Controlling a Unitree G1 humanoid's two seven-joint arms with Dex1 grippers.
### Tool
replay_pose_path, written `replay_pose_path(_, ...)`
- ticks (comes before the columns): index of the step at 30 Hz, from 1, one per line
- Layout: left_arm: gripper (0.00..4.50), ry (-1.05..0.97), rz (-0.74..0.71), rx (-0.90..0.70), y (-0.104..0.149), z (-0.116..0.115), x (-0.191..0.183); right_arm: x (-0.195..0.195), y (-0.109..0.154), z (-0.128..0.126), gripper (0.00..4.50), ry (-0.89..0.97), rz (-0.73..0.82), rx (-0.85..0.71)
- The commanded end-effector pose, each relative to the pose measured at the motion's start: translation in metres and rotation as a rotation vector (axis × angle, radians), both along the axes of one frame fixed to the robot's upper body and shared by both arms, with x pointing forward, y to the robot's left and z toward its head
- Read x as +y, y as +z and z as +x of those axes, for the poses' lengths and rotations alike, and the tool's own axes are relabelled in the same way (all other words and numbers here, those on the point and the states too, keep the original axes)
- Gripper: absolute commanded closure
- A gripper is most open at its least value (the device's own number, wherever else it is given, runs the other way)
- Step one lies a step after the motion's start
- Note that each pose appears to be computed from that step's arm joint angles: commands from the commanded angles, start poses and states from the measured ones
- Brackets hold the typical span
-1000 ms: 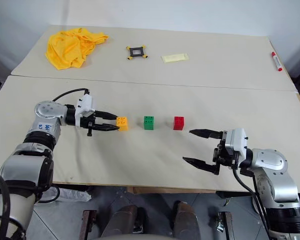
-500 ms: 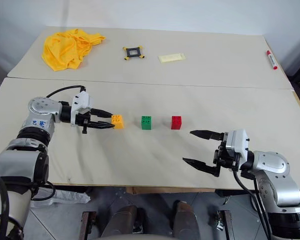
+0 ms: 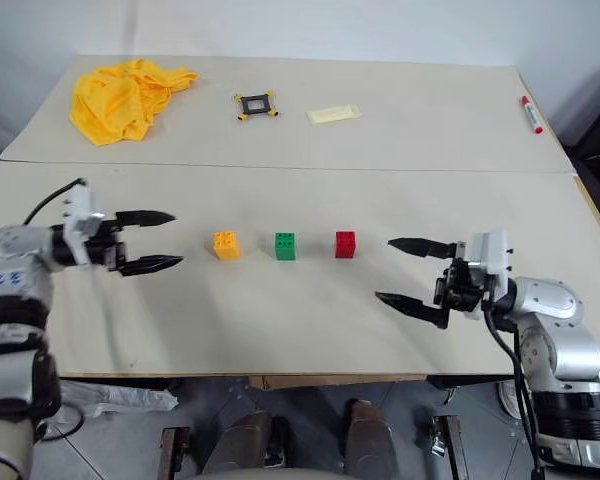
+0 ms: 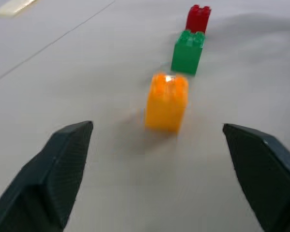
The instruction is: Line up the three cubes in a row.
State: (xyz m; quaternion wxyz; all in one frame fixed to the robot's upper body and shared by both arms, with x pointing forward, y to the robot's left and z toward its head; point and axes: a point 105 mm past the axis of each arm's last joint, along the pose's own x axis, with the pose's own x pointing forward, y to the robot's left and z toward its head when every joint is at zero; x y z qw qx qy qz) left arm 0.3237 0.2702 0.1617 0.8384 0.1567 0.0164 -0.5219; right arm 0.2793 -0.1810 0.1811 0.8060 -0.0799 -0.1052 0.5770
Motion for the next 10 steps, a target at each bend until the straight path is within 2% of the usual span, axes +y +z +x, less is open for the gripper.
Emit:
replay_pose_path(1, 0.04, 0.087, -0.035, -0.110, 0.019, -0.022, 0.015, -0.008, 0.016, 0.007, 0.00, 0.003, 0.011, -0.067)
replay_pose_path(3, 0.04, 0.135, -0.037, -0.123, 0.018, -0.035, 0.016, -0.009, 0.016, 0.010, 0.00, 0.024, -0.013, -0.082)
replay_pose_path(5, 0.04, 0.182, -0.001, -0.065, 0.008, -0.043, 0.018, -0.006, 0.014, 0.014, 0.00, 0.052, -0.039, -0.085)
replay_pose_path(10, 0.04, 0.251, 0.021, -0.173, 0.013, -0.042, 0.015, -0.002, 0.006, 0.022, 0.00, 0.090, -0.076, -0.093)
